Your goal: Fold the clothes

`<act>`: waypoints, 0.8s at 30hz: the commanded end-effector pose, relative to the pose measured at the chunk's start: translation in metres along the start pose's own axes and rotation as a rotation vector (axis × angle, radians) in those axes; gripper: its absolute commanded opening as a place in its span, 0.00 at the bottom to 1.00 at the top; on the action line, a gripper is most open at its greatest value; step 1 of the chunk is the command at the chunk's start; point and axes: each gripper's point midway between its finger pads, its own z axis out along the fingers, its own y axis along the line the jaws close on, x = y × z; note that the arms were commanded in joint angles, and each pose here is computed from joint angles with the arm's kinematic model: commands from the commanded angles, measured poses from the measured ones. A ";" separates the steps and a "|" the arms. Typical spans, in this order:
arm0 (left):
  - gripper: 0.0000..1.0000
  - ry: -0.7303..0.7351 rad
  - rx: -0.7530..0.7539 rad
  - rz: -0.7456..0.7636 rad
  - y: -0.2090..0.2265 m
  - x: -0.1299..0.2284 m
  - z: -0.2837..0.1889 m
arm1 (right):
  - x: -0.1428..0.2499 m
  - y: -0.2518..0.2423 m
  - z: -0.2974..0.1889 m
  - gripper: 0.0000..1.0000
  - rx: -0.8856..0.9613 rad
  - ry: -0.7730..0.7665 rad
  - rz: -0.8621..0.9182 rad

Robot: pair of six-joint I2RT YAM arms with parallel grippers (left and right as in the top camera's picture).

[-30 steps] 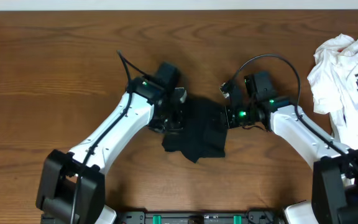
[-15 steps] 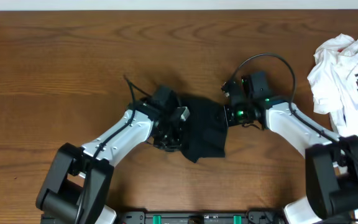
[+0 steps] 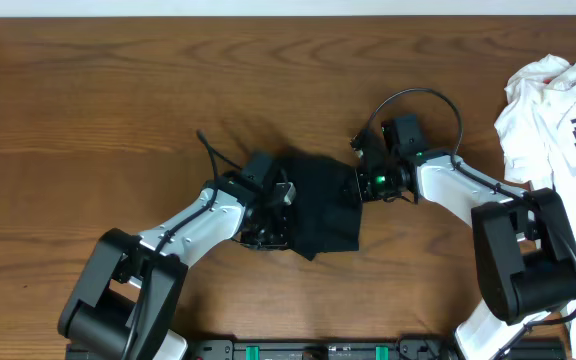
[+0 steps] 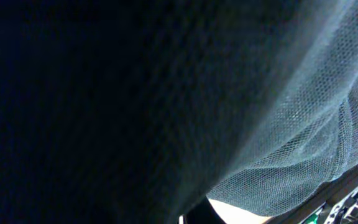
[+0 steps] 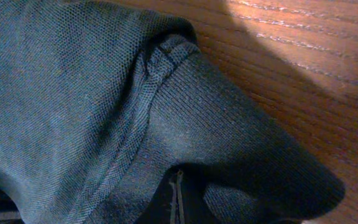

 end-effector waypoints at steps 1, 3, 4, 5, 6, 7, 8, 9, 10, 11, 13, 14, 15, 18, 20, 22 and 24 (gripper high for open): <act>0.06 -0.049 0.059 0.027 -0.024 -0.015 -0.019 | 0.017 -0.023 0.008 0.01 0.113 0.040 0.006; 0.06 -0.092 0.085 0.058 -0.039 -0.023 -0.036 | 0.007 -0.016 -0.003 0.02 0.107 -0.001 -0.014; 0.06 -0.120 0.097 0.076 -0.047 -0.028 -0.046 | 0.002 -0.012 -0.009 0.02 0.104 -0.023 -0.026; 0.06 -0.148 0.107 0.094 -0.055 -0.032 -0.056 | -0.002 -0.008 -0.014 0.02 0.102 -0.043 -0.037; 0.08 -0.183 0.117 0.116 -0.063 -0.037 -0.067 | -0.006 -0.003 -0.020 0.02 0.099 -0.063 -0.047; 0.13 -0.216 0.123 0.137 -0.070 -0.041 -0.077 | -0.009 0.001 -0.027 0.02 0.096 -0.080 -0.057; 0.17 -0.259 0.120 0.160 -0.076 -0.046 -0.089 | -0.011 0.005 -0.033 0.02 0.094 -0.094 -0.064; 0.28 -0.299 0.103 0.172 -0.078 -0.051 -0.098 | -0.012 0.008 -0.037 0.02 0.093 -0.104 -0.071; 0.43 -0.347 0.068 0.178 -0.076 -0.057 -0.107 | -0.013 0.012 -0.042 0.02 0.092 -0.113 -0.076; 0.57 -0.395 0.022 0.181 -0.071 -0.063 -0.114 | -0.013 0.014 -0.046 0.03 0.091 -0.119 -0.079; 0.78 -0.451 -0.060 0.204 -0.060 -0.072 -0.121 | -0.012 0.017 -0.051 0.05 0.090 -0.121 -0.080; 0.83 -0.467 -0.113 0.222 -0.052 -0.076 -0.122 | -0.010 0.018 -0.053 0.08 0.091 -0.117 -0.078; 0.85 -0.471 -0.143 0.232 -0.047 -0.078 -0.121 | -0.008 0.019 -0.054 0.11 0.091 -0.112 -0.075; 0.87 -0.446 -0.224 0.273 -0.032 -0.084 -0.111 | 0.002 0.018 -0.056 0.19 0.097 -0.078 -0.055; 0.89 -0.414 -0.253 0.302 -0.024 -0.087 -0.099 | 0.011 0.017 -0.059 0.21 0.102 -0.048 -0.036; 0.91 -0.386 -0.267 0.327 -0.018 -0.091 -0.087 | 0.017 0.017 -0.062 0.22 0.106 -0.029 -0.020; 0.91 -0.362 -0.279 0.352 -0.012 -0.097 -0.074 | 0.023 0.017 -0.069 0.23 0.110 -0.016 -0.005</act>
